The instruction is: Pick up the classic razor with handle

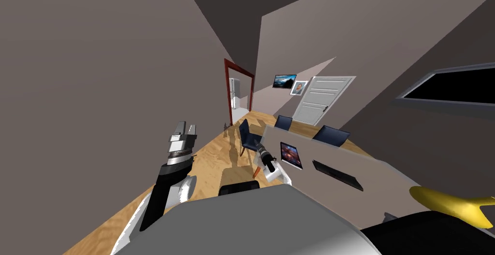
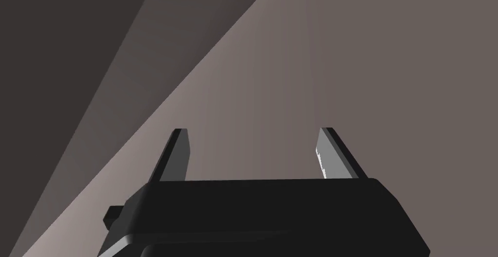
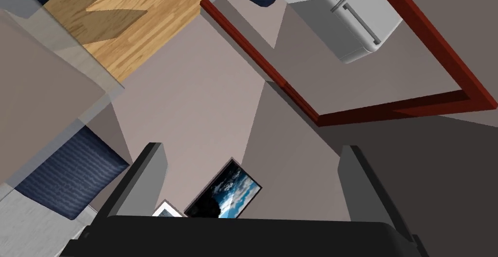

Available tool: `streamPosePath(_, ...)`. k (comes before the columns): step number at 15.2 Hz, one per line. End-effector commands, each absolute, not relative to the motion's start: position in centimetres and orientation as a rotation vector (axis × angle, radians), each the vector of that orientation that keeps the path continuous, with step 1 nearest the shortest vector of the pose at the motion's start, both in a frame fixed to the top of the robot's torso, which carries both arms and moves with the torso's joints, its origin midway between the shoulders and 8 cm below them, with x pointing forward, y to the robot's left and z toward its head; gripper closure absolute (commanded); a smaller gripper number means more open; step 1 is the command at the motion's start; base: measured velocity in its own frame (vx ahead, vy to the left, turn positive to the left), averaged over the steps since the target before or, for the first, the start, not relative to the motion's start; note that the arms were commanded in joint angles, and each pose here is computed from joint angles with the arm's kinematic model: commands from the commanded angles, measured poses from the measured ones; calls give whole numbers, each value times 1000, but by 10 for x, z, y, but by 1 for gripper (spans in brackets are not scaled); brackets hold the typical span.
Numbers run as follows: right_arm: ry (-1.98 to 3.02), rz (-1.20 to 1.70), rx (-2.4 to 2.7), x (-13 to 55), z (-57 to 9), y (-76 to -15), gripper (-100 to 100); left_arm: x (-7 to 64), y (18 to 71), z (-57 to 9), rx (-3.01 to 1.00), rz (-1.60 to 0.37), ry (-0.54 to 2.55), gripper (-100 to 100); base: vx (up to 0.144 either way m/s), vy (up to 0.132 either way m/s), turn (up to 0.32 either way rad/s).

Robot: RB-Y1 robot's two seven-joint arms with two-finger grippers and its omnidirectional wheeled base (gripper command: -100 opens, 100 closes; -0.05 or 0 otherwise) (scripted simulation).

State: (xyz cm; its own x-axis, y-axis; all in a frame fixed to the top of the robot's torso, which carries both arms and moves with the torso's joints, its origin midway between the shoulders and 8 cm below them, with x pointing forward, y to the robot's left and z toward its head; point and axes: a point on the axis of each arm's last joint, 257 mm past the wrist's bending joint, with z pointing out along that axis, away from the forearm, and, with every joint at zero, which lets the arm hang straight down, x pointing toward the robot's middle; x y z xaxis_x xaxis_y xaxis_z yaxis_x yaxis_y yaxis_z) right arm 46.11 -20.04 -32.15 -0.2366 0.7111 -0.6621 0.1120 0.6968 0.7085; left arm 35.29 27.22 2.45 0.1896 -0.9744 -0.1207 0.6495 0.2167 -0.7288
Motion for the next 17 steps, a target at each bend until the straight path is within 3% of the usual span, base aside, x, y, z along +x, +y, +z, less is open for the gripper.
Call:
streamPosePath(1, 1817, 575, 650, 456, -349, -205, -100, 353, 272, 24, -604, -1244, 656, 0, -21, -23, 135)
streamPosePath(17, 2204, 49, 381, 413, -483, -236, -100, 353, 272, 24, -604, -1244, 656, 0, -18, -22, 108)
